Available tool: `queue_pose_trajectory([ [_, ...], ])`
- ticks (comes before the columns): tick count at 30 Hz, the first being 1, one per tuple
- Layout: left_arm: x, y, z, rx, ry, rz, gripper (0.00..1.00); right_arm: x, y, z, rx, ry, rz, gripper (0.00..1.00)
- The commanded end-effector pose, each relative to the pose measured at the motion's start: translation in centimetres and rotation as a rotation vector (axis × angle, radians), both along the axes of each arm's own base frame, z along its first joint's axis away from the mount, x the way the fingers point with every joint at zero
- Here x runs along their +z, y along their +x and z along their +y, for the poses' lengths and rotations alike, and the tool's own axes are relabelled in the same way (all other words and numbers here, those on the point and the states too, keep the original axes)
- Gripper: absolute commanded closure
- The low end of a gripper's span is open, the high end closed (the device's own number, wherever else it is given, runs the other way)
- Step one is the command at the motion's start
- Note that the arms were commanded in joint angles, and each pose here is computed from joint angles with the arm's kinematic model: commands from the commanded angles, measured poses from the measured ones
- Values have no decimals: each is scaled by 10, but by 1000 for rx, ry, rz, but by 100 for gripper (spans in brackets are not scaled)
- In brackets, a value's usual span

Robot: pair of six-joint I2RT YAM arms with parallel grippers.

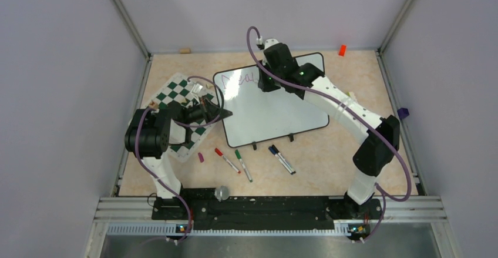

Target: Write a sentence on the whiteboard

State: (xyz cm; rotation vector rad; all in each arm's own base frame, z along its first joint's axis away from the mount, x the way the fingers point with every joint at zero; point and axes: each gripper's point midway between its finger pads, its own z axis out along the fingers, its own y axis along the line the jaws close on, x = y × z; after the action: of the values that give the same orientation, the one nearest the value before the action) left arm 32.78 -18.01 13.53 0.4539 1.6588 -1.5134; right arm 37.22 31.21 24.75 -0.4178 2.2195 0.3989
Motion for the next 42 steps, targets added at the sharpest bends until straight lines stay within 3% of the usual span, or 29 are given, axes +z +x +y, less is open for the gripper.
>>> queue_pose_trajectory([
  [1,7,-7,-1,-55,35,-184,100,13,11,-5,-38,13,-42,100],
  [22,7,-7,-1,-55,35,-184,100,26,35,-11,-80,4,-71,100],
  [42,6,-7,-1,-55,35,-180,100,14,30,-24,-98,-6,-29,100],
])
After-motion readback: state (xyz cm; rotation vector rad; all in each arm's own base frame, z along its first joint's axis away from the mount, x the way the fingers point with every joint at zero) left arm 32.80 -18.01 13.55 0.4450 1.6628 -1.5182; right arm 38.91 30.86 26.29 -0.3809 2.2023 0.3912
